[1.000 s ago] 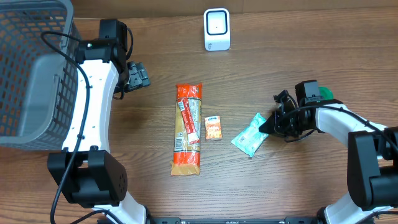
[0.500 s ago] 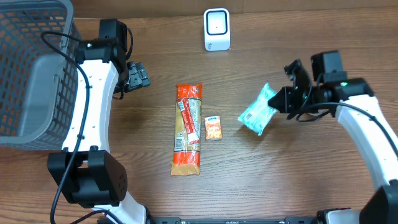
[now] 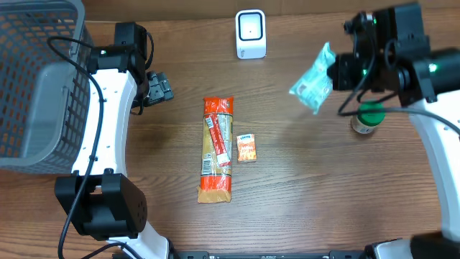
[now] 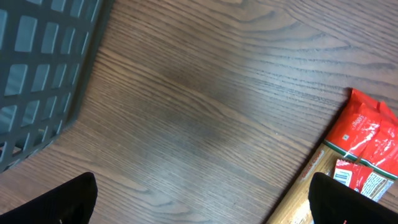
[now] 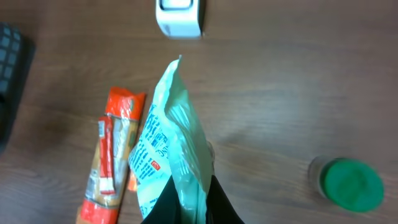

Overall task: Scan the item barcode
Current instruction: 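Lift the wipes pack and carry it to the white scanner, then hold the wipes pack barcode in front of the scanner window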

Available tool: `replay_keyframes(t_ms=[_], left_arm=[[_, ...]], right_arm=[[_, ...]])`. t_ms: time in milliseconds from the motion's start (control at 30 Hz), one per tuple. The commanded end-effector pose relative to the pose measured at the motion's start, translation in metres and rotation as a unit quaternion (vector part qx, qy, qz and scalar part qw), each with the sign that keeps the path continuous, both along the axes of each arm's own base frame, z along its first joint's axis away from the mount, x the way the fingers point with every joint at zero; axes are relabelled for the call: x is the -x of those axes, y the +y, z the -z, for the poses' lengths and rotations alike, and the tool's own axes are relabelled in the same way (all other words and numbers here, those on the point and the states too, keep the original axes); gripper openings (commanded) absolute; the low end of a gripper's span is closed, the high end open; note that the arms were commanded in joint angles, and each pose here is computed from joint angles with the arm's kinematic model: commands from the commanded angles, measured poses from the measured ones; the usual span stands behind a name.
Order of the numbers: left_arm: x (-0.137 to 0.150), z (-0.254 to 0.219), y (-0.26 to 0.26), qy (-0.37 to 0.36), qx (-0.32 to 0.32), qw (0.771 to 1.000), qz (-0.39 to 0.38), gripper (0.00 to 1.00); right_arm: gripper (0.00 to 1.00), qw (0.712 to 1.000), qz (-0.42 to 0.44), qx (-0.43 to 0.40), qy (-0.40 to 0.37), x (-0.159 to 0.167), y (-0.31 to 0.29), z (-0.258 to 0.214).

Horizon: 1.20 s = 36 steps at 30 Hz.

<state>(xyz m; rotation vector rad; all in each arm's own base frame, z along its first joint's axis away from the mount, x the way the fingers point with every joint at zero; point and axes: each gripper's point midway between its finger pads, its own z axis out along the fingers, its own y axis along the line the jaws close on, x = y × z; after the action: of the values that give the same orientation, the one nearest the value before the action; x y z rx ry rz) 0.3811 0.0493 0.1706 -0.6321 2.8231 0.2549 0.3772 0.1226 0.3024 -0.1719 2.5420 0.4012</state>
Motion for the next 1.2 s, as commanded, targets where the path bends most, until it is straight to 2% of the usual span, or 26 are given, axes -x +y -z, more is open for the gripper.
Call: replay_keyframes(t_ms=[0, 200, 400, 600, 733, 933, 1167], left_arm=[[0.002, 0.001, 0.001, 0.005, -0.006, 1.000, 0.007, 1.00], [0.002, 0.001, 0.001, 0.005, -0.006, 1.000, 0.007, 1.00], [0.002, 0.001, 0.001, 0.005, -0.006, 1.000, 0.007, 1.00], [0.002, 0.001, 0.001, 0.005, -0.006, 1.000, 0.007, 1.00], [0.002, 0.001, 0.001, 0.005, -0.006, 1.000, 0.007, 1.00], [0.002, 0.001, 0.001, 0.005, -0.006, 1.000, 0.007, 1.00], [0.002, 0.001, 0.001, 0.005, -0.006, 1.000, 0.007, 1.00]], right_arm=[[0.03, 0.999, 0.015, 0.041, -0.033, -0.027, 0.010, -0.017], [0.04, 0.986, -0.057, 0.101, -0.117, -0.078, 0.050, -0.016], [0.04, 0.966, -0.088, 0.163, -0.183, -0.123, 0.078, 0.001], [0.04, 0.922, -0.118, 0.290, -0.227, -0.157, 0.098, 0.030], [0.04, 0.894, -0.125, 0.345, -0.257, -0.174, 0.118, 0.043], [0.04, 0.858, -0.103, 0.396, -0.311, -0.202, 0.136, 0.050], [0.04, 0.847, -0.082, 0.395, -0.345, -0.224, 0.148, 0.066]])
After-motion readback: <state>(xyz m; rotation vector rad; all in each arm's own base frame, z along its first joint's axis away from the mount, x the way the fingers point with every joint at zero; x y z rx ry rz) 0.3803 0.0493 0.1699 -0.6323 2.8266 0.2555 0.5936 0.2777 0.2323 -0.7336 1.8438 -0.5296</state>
